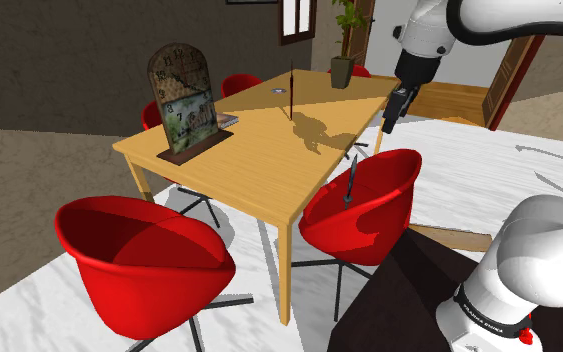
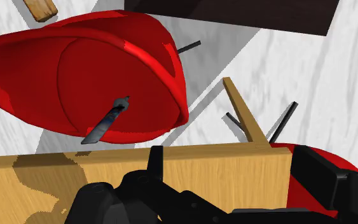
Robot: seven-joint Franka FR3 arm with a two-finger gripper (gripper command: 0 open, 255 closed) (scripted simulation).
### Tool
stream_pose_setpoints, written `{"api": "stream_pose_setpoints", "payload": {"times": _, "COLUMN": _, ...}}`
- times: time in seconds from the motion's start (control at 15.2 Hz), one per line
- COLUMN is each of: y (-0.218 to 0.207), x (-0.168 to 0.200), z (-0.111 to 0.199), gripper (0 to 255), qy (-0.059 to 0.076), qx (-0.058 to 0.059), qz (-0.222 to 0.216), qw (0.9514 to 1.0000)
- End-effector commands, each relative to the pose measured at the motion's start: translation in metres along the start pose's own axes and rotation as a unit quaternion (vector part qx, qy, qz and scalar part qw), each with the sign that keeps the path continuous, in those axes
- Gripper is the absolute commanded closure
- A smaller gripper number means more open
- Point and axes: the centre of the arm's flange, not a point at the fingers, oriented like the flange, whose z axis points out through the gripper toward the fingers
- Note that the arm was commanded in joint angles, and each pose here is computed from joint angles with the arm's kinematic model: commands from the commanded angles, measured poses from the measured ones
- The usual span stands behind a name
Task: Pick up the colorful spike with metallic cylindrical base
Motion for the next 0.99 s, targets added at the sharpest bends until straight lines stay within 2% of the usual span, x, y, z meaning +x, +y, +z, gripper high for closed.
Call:
{"api": "stream_pose_setpoints", "payload": {"times": 0.0, "y": 0.0, "x": 0.0, "z": 0.0, "gripper": 0, "qy": 0.0, "qx": 0.0, "qz": 0.0, "qw": 1.0}}
{"api": "stream_pose_setpoints", "payload": {"times": 0.92, "y": 0.112, "x": 0.08, "z": 0.136, "gripper": 0, "qy": -0.036, "qx": 0.024, "qz": 0.028, "qw": 0.9987}}
